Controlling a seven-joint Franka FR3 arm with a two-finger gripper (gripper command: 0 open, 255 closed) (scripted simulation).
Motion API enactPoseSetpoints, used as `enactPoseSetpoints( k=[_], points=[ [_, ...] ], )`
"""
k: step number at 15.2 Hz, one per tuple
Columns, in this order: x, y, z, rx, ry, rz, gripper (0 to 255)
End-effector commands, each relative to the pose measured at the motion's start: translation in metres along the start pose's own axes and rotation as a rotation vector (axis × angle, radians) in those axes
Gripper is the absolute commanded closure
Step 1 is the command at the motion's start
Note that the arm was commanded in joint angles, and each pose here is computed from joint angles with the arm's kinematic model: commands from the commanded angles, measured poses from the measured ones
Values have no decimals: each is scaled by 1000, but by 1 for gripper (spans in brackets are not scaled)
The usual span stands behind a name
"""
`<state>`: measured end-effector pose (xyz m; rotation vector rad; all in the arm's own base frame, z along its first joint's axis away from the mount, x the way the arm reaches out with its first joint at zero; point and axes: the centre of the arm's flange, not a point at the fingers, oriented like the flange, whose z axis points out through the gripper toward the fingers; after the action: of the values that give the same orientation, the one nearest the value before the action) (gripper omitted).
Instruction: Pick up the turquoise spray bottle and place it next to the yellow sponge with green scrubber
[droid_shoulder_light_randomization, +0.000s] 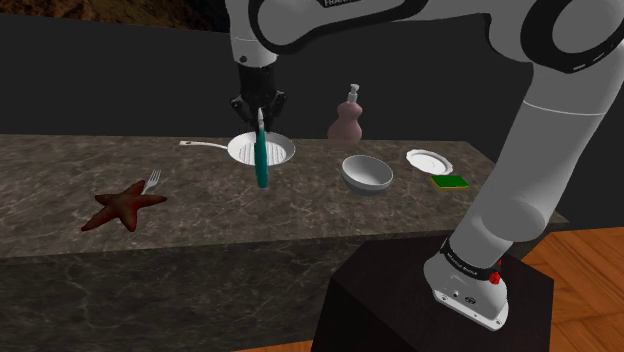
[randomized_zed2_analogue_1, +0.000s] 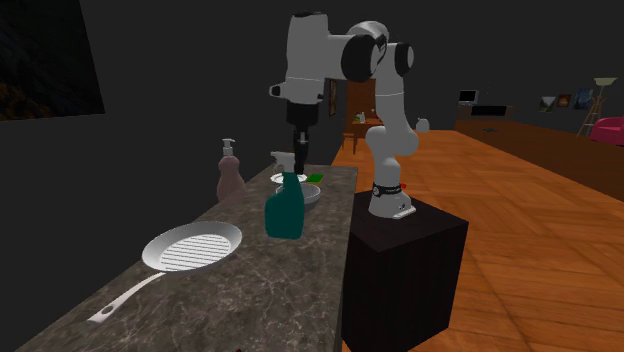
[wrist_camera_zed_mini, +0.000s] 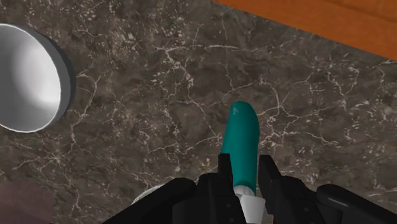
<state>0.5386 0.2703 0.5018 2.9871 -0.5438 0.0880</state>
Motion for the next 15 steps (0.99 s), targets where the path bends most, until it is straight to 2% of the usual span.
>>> enactPoseSetpoints(
  k=[1,15],
  points=[
    [-2,14,-8,0,0,0,255],
    [-19,191,-57,0,0,0,255]
  ],
)
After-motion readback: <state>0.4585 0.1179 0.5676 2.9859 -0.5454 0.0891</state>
